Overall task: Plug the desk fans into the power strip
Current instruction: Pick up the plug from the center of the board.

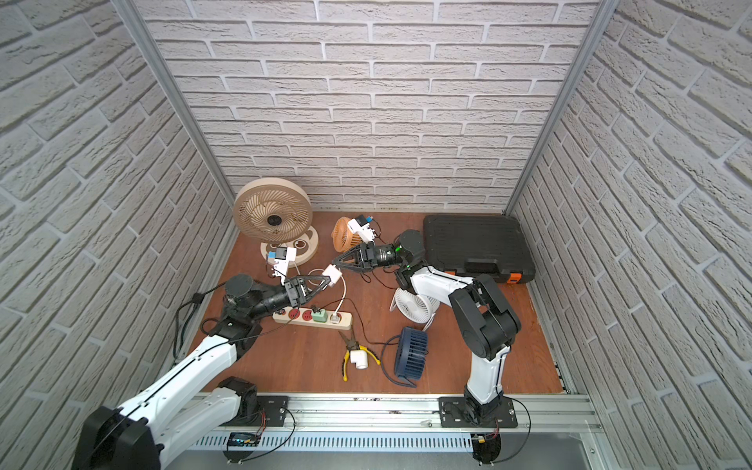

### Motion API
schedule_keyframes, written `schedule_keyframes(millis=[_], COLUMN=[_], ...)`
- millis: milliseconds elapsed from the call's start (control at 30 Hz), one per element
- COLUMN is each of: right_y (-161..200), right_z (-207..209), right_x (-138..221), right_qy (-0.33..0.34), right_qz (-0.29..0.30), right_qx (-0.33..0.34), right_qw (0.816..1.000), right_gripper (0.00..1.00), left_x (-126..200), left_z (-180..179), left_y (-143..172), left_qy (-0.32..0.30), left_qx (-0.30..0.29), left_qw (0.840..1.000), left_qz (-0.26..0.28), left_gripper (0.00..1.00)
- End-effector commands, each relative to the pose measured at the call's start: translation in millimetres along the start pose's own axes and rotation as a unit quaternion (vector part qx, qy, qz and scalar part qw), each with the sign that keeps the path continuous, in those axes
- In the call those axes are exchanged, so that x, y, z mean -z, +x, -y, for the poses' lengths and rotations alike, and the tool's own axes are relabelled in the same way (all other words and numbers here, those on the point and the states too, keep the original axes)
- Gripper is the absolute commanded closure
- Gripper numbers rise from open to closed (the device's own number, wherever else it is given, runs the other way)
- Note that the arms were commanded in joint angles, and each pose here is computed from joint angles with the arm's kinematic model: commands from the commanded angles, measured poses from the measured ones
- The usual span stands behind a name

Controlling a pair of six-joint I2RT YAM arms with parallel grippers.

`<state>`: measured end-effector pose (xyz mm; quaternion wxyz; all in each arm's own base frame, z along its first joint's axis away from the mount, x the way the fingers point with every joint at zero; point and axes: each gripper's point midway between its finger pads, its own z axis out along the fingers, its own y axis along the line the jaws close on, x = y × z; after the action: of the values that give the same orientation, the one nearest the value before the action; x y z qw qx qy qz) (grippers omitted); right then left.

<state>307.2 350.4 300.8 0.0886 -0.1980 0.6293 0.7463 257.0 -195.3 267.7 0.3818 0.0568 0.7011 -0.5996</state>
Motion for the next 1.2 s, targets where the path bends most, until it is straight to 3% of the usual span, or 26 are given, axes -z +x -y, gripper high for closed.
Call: schedule_keyframes(millis=[0,333,567,733,900,967,1100,1167], right_y=[15.5,38.4,61.0,59.0,57.3,57.1,53.7,54.6], right_z=[-33.2,-15.9,9.3,-1.5,-9.4,-11.6,-5.6,9.1], right_x=[-9.8,-17.2,-13.8,-16.4,-17.9,-18.0,-16.4,-14.2], right_qy=[-0.039,-0.017,0.092,0.076,0.054,0.050,0.084,0.138], right_qz=[-0.038,-0.060,-0.089,-0.086,-0.081,-0.080,-0.067,-0.065], right_qx=[0.050,0.049,0.073,0.071,0.073,0.075,0.104,0.122], right_qw=[0.997,0.997,0.989,0.991,0.993,0.993,0.989,0.981], right_gripper=[0.58,0.52,0.53,0.69,0.94,0.97,0.97,0.97], left_x=[-2.0,-1.4,-0.4,0.2,1.6,2.5,15.4,31.9], left_z=[10.2,13.0,15.6,15.7,13.9,9.8,-6.4,-23.6], left_y=[-5.8,-9.4,-10.8,-11.8,-9.9,-9.7,-13.5,-13.5], left_qy=[0.012,0.011,0.014,0.014,0.009,0.000,-0.046,-0.121], left_qx=[-0.020,-0.026,-0.027,-0.027,-0.023,-0.017,-0.003,0.003], left_qw=[1.000,1.000,1.000,1.000,1.000,1.000,0.999,0.992], left_qz=[-0.001,-0.001,-0.001,0.000,-0.001,-0.003,0.022,0.041], left_gripper=[1.00,1.00,1.00,1.00,1.00,1.00,0.34,0.10])
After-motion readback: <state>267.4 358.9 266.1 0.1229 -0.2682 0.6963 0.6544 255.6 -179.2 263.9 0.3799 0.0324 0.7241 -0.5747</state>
